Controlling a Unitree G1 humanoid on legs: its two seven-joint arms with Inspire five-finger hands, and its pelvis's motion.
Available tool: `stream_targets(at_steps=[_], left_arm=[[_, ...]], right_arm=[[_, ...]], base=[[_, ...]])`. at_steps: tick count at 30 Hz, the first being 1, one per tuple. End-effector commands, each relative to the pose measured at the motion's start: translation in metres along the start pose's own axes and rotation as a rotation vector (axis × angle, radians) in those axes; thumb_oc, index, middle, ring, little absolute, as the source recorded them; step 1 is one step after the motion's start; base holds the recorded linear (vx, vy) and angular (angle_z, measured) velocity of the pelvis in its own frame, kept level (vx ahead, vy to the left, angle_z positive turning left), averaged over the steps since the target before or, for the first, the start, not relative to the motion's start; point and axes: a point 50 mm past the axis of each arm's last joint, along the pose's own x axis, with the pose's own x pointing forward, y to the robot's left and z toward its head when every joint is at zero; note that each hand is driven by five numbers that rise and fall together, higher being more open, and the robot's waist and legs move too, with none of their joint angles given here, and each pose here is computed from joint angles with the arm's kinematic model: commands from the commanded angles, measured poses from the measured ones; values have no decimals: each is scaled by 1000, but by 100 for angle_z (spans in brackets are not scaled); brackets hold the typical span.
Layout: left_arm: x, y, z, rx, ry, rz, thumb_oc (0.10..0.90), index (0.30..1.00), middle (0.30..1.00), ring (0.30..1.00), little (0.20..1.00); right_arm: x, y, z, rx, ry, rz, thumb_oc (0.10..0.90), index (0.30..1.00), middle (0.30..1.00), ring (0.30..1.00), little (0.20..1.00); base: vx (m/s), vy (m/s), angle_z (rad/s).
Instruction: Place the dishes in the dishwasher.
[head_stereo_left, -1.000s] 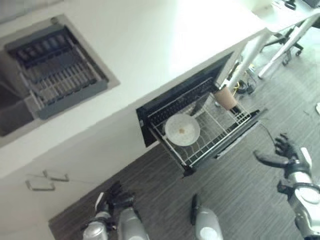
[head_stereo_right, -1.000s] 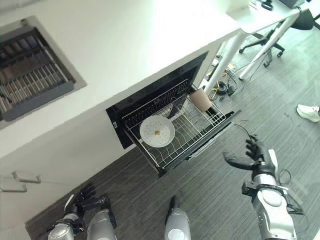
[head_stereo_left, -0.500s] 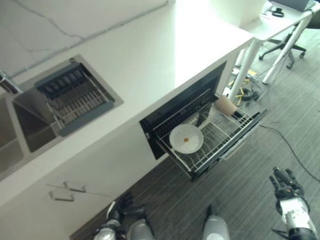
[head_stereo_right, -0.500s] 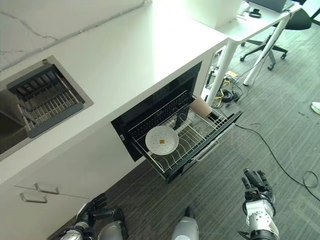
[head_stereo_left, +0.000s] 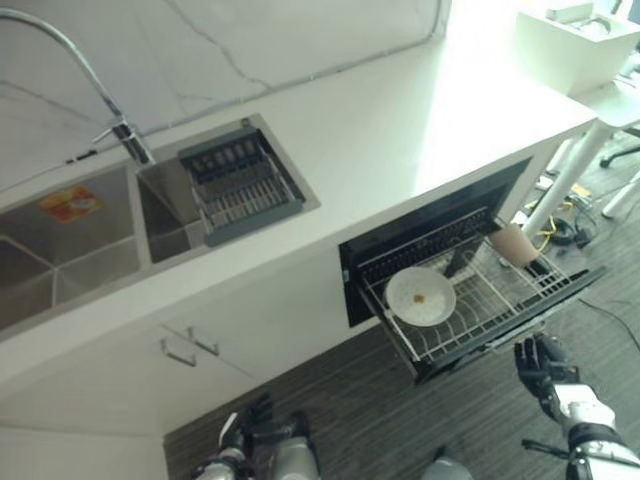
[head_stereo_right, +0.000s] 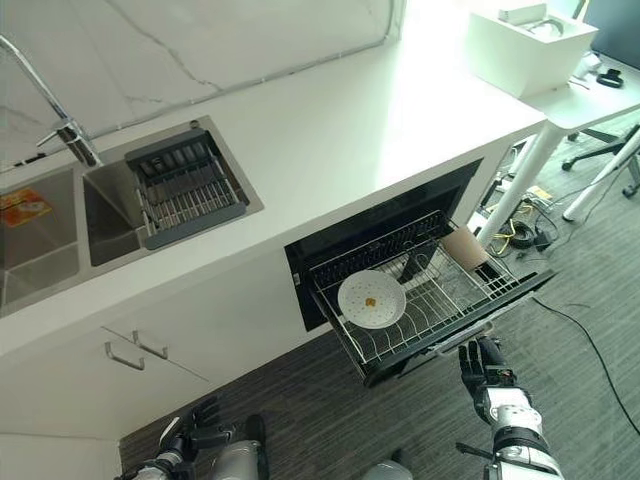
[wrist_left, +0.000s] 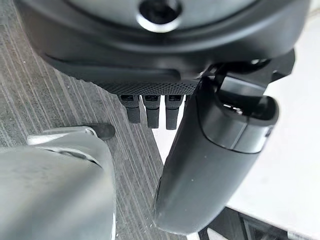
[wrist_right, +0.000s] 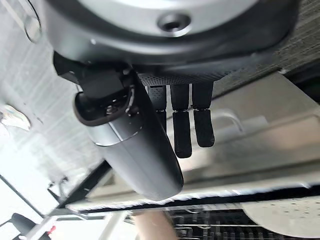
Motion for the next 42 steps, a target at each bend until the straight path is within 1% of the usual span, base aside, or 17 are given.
stream_targets(at_steps=[1,4,6,9,11,14,17,22,24,28,30,32,33,34,36,39,42], left_arm=[[7,15,32,-8,-111,34,800,900,900,900,900],[5,20,30,-6,-108,39,800,900,900,900,900],[4,22,30,0,-112,35,800,900,900,900,900],[4,21,32,-18,-124,21,800,900,900,900,900],[4,19,33,-15,-136,7,800,900,900,900,900],[3,18,30,-17,-136,5,800,900,900,900,900],[1,18,26,-22,-126,12,800,900,900,900,900],[-1,21,22,-8,-117,-1,800,900,900,900,900],[-2,22,24,-26,-128,4,800,900,900,900,900],[-3,24,26,-8,-137,-15,800,900,900,900,900],[-4,25,27,7,-142,-31,800,900,900,900,900],[-4,26,32,9,-163,-30,800,900,900,900,900],[-5,27,33,10,-174,-27,800,900,900,900,900],[-5,28,36,15,-185,-24,800,900,900,900,900],[-4,29,44,25,-209,-15,800,900,900,900,900],[-2,33,60,46,-267,7,800,900,900,900,900],[0,37,73,-22,-293,27,800,900,900,900,900]], right_arm=[[-9,61,30,-32,-21,207,400,300,300,300,300],[-13,77,38,-42,-49,249,400,300,300,300,300],[-17,97,45,-33,-73,287,400,300,300,300,300],[-27,125,51,20,-69,389,400,300,300,300,300],[-35,146,55,17,-100,452,400,300,300,300,300],[-46,168,60,4,-118,510,400,300,300,300,300],[-61,192,73,-28,-154,572,400,300,300,300,300],[-90,232,85,-2,-137,703,400,300,300,300,300],[-104,251,89,-16,-179,771,400,300,300,300,300],[-127,270,107,-38,-291,831,400,300,300,300,300],[-133,272,114,-89,-329,841,400,300,300,300,300],[-129,268,114,-203,-379,838,400,300,300,300,300],[-127,266,111,-252,-388,838,460,389,389,389,389],[-124,264,107,-288,-376,852,800,900,900,900,900],[-119,261,97,-336,-319,904,800,900,900,900,900],[-107,251,79,-514,-343,937,800,900,900,900,900],[-97,241,54,-643,-353,971,800,900,900,900,900]], base=[[36,16,60],[16,13,52],[-7,14,35],[-24,24,33],[25,36,61],[79,61,50],[154,107,34],[157,95,23],[75,123,17],[71,28,3],[-17,-20,6],[-39,-50,3],[-39,-74,-3],[-46,-94,-6],[-59,-110,-14],[-203,-127,-22],[-111,-155,-31]])
